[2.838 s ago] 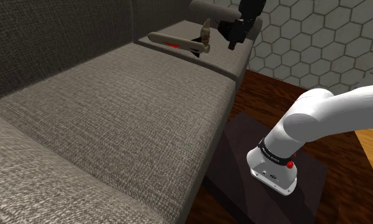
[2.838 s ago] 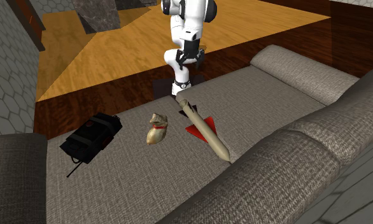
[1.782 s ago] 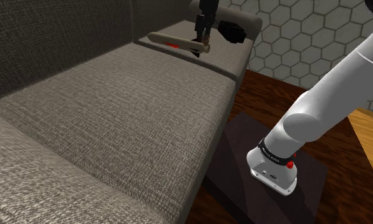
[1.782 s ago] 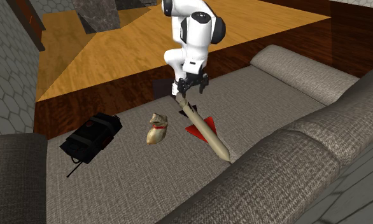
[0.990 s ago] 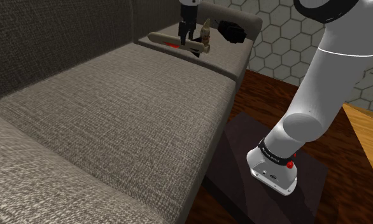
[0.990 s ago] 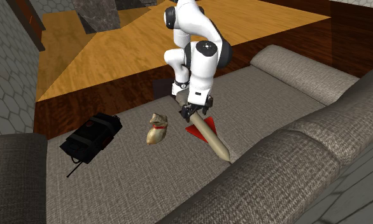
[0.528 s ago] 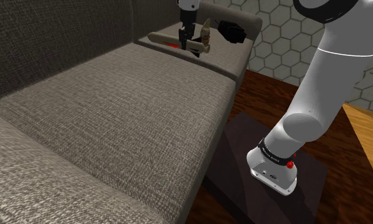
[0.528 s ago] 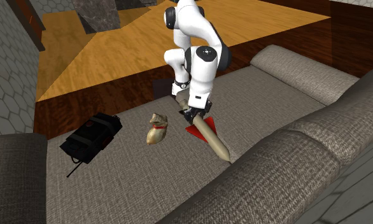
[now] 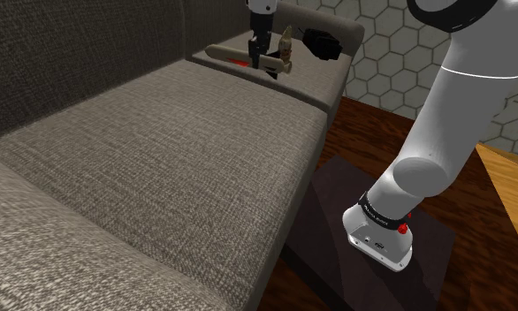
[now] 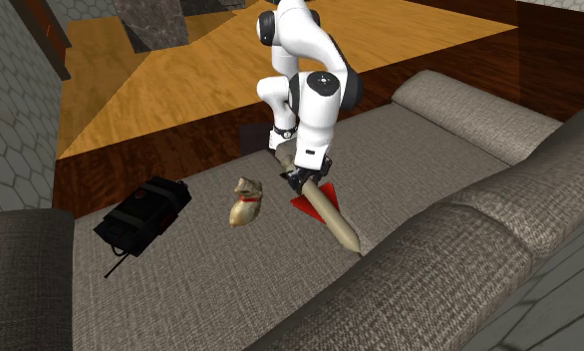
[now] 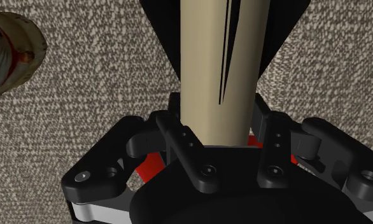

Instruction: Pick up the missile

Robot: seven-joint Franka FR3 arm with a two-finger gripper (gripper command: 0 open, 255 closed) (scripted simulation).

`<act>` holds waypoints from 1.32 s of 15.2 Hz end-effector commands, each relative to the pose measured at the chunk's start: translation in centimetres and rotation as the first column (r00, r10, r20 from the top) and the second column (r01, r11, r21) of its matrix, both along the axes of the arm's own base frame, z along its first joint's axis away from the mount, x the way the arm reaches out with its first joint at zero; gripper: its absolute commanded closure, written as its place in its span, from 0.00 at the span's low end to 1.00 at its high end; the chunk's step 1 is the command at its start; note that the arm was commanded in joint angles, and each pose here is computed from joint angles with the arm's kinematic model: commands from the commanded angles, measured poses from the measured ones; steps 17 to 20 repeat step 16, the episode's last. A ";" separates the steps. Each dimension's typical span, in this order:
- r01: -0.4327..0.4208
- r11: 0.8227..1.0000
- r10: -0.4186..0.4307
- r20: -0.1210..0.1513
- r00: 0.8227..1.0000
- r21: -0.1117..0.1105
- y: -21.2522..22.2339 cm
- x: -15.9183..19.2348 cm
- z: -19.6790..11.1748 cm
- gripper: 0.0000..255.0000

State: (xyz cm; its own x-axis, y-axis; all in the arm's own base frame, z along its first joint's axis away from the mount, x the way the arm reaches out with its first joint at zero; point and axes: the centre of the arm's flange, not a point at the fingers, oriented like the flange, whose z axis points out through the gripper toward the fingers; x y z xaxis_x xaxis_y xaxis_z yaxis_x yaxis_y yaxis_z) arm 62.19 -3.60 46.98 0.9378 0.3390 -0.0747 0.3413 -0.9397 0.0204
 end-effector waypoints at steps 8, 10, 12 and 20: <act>0.000 1.000 0.000 0.000 1.000 0.000 0.0 0.0 4.5 1.00; 0.000 1.000 0.000 0.000 1.000 0.000 0.0 0.0 5.5 1.00; 0.000 1.000 0.000 0.000 1.000 0.000 0.0 0.0 6.6 1.00; 0.000 1.000 0.000 0.000 1.000 0.000 0.0 0.0 7.7 1.00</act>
